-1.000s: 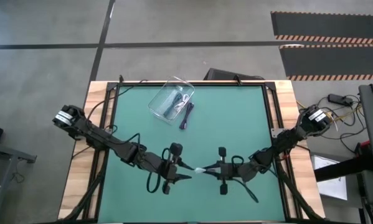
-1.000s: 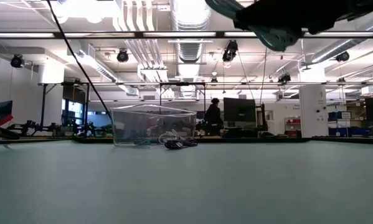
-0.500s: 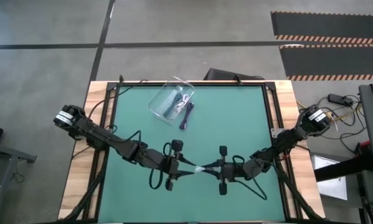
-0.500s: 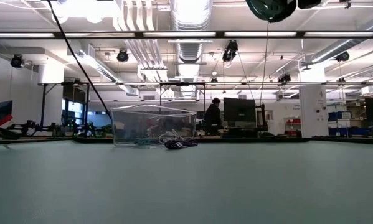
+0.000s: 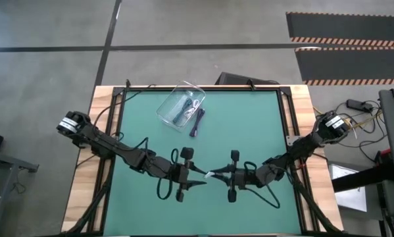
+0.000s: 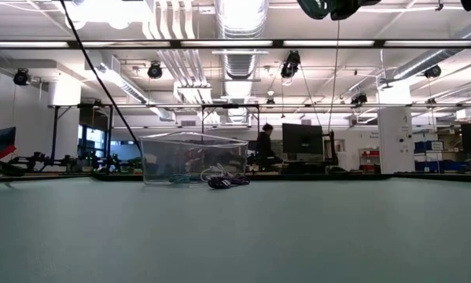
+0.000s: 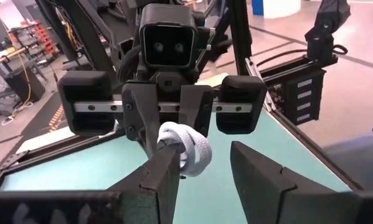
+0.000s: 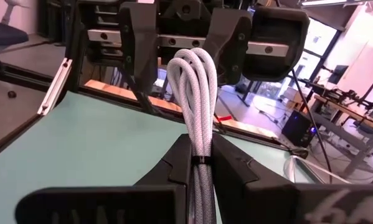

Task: Pick and place USB-C Cables
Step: Put the white USB cable into the transparent bin

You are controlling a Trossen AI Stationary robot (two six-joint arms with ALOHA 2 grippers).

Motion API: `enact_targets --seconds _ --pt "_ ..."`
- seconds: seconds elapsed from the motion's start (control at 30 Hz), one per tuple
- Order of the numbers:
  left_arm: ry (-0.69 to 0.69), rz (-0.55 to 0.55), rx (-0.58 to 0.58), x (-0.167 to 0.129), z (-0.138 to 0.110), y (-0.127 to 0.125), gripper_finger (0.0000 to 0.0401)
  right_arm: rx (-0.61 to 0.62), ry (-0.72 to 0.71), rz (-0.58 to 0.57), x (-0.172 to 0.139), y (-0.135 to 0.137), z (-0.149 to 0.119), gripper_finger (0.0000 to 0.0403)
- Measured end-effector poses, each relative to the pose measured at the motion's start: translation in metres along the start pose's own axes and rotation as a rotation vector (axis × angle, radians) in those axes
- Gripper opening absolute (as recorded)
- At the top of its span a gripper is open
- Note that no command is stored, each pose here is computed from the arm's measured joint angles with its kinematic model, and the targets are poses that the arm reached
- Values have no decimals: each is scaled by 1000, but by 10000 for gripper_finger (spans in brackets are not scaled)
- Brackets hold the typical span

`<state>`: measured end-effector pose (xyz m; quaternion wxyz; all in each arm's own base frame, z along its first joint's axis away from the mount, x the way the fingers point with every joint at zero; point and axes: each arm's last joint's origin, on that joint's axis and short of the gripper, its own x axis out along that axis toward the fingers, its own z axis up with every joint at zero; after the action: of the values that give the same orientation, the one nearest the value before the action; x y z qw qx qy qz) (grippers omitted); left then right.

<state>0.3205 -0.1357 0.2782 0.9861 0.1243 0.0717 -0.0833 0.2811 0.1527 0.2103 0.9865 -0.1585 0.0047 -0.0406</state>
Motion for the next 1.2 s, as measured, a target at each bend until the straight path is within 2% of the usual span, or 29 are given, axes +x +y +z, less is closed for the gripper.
enact_targets --seconds 0.33,0.43,0.53,0.6,0.9,1.0,1.1,1.2 --pt "21 72 -30 1 -2 6 117 4 2 -4 0 0 0 29" --pt "22 72 -30 1 -2 5 86 -3 10 0 0 0 -1 29" --pt "24 71 -29 1 -2 5 35 -5 17 0 0 0 -2 38" --pt "24 72 -31 1 -2 5 12 -6 18 0 0 0 -2 50" --pt "25 89 -32 1 -2 6 7 33 35 -29 0 0 -3 130" --pt "27 97 -32 1 -3 7 6 43 47 -74 0 -2 -3 159" --pt "46 155 -37 1 -4 9 6 53 73 -129 -3 -5 -1 182" --pt "88 258 -53 1 -7 13 5 69 117 -157 -7 -10 2 198"
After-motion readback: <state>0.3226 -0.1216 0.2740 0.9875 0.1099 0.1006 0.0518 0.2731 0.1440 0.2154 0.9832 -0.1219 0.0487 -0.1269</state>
